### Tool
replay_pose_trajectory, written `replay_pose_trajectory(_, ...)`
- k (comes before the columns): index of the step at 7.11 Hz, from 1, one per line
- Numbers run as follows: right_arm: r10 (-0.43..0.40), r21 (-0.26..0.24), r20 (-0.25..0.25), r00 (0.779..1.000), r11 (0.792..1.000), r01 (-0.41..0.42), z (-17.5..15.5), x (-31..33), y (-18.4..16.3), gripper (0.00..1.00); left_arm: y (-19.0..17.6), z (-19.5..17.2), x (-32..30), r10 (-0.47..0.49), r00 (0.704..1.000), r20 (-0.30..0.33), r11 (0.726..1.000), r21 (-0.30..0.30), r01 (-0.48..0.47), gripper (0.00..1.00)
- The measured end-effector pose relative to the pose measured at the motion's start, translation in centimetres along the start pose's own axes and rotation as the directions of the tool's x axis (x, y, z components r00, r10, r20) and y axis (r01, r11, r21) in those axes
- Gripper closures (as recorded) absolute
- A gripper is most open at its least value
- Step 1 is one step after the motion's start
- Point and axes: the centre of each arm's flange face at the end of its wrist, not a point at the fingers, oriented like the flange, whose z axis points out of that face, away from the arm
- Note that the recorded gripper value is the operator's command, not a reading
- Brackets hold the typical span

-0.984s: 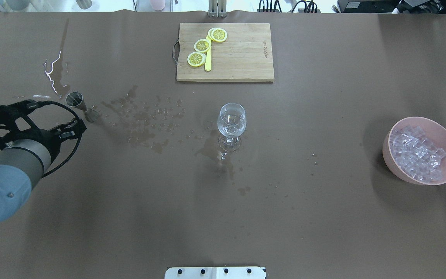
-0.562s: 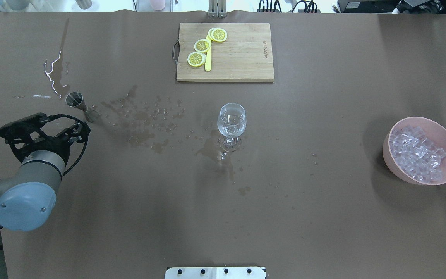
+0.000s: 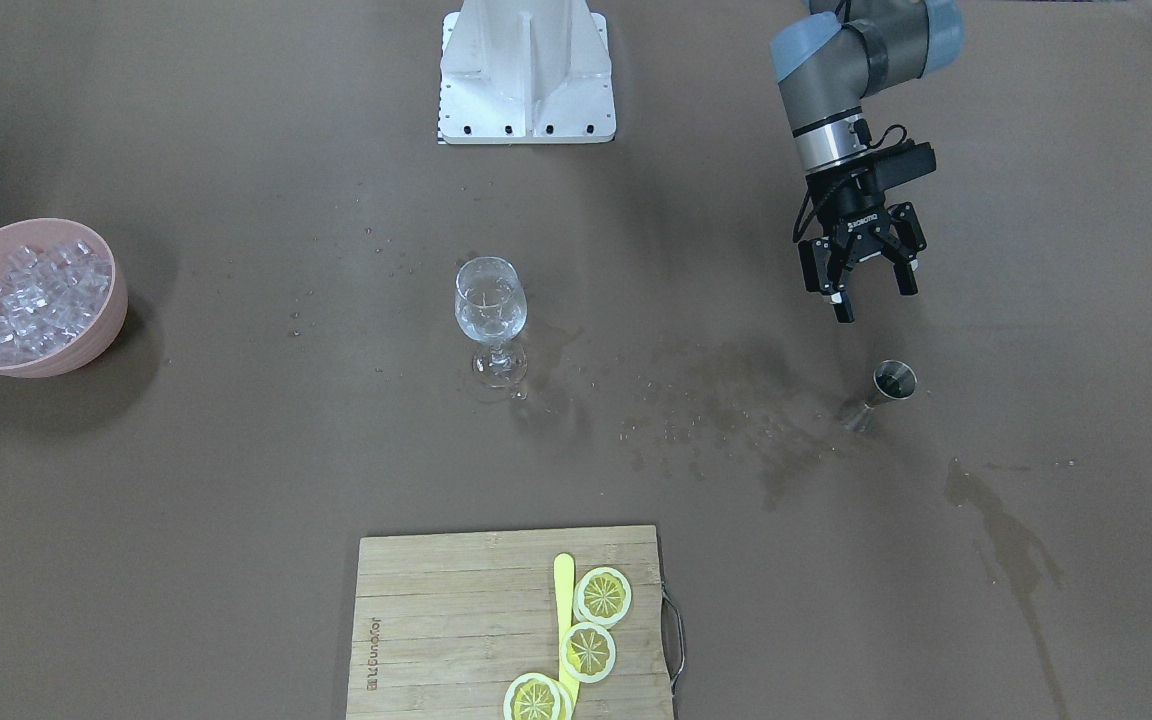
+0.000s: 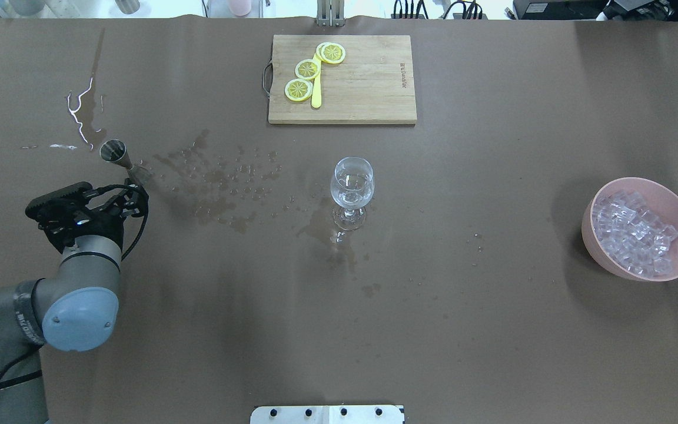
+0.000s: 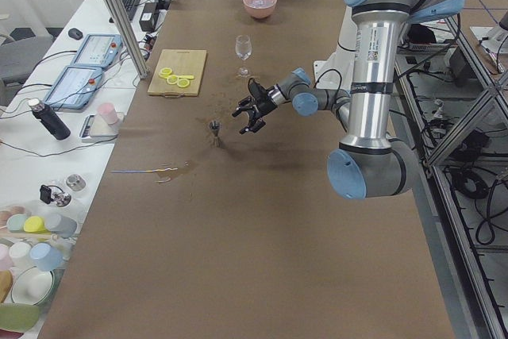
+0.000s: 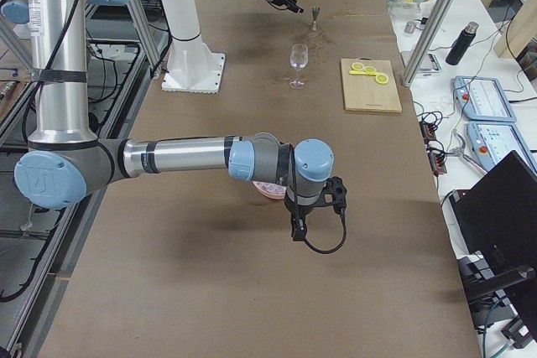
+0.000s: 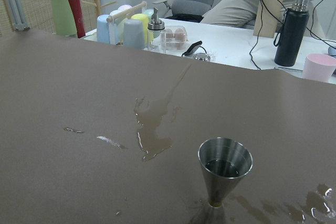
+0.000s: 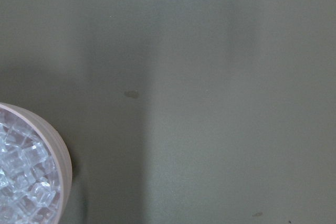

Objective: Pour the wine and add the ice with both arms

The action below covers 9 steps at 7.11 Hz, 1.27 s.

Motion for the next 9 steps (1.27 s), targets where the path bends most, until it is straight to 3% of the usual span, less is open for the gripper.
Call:
replay_pose_trajectory(6, -0.001, -0.002, 0.0, 1.0, 1.0, 0.001, 0.0, -0.1, -0.1, 0.0, 4.2, 3.7, 2.5, 0.051, 0.998, 0.033, 0.997, 0.059, -0.053, 0.02)
replay_pose_trajectory(9, -0.003, -0.002, 0.0, 1.0, 1.0, 0.003, 0.0, -0.2, -0.3, 0.0, 3.7, 5.9, 2.5, 0.067, 0.996, 0.065, 0.994, 0.083, -0.073, 0.02)
